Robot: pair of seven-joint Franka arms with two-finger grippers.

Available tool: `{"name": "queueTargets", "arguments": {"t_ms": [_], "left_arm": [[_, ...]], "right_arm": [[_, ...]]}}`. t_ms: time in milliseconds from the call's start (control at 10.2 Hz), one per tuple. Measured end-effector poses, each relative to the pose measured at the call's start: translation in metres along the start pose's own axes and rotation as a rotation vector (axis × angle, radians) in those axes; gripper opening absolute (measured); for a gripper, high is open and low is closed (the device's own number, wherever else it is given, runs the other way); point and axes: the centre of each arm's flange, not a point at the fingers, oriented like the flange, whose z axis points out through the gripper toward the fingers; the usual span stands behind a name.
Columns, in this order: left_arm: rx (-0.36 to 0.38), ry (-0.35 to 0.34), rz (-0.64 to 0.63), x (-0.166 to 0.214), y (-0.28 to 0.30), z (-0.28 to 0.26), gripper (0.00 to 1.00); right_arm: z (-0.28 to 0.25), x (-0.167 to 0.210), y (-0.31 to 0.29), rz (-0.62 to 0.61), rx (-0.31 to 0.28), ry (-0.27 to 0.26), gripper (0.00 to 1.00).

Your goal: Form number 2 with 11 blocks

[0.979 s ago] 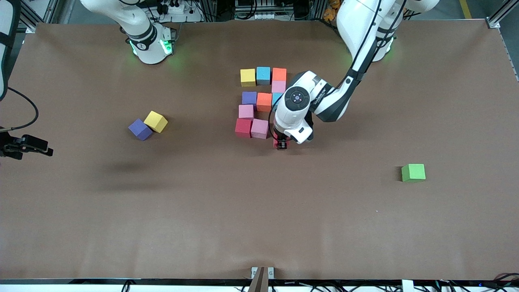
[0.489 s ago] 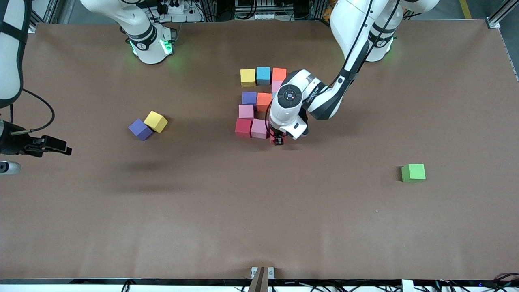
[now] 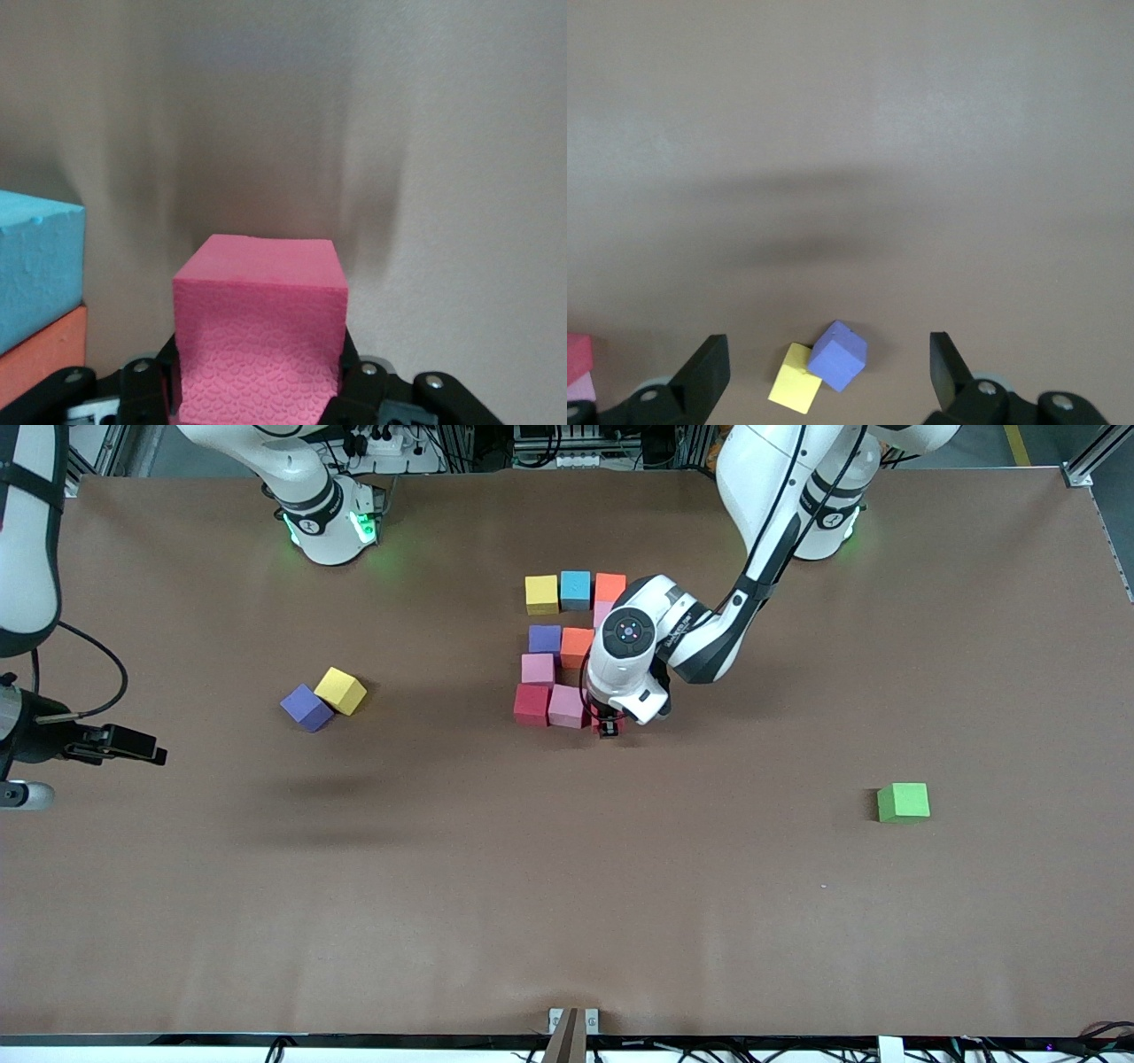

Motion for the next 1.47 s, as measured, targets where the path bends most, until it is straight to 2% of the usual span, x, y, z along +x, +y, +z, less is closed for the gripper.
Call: {"name": "queueTargets", "arguments": {"t_ms": [196,587,881,1174,1468], "left_arm": [[-0.007,0.008,0.010,-0.004,-0.005,0.001,0.63],[-0.010,0.011,0.017,-0.005,-0.006,0.001,0.63],[-0.037,0.042,0.070,-0.006,-0.009,0.006,0.98],[-0.100,0.016,0.122,-0.023,-0.009,-0.018,1.00],[-0.175,-0.054,0.184,-0.047,-0.023,-0.085,1.00]], "right_arm": [[-0.019,-0.011,-0.034,0.005,-0.014,0.018,1.00],[-0.020,-0.011,-0.021,0.025,-0.019,0.015,1.00],[-0.021,-0.013,-0.020,0.027,-0.019,0.011,1.00],[-0.035,-0.030,-0.025,0.018,-0.014,-0.003,1.00],[-0.045,-0.086,-0.045,-0.026,-0.004,-0.028,1.00]]}}
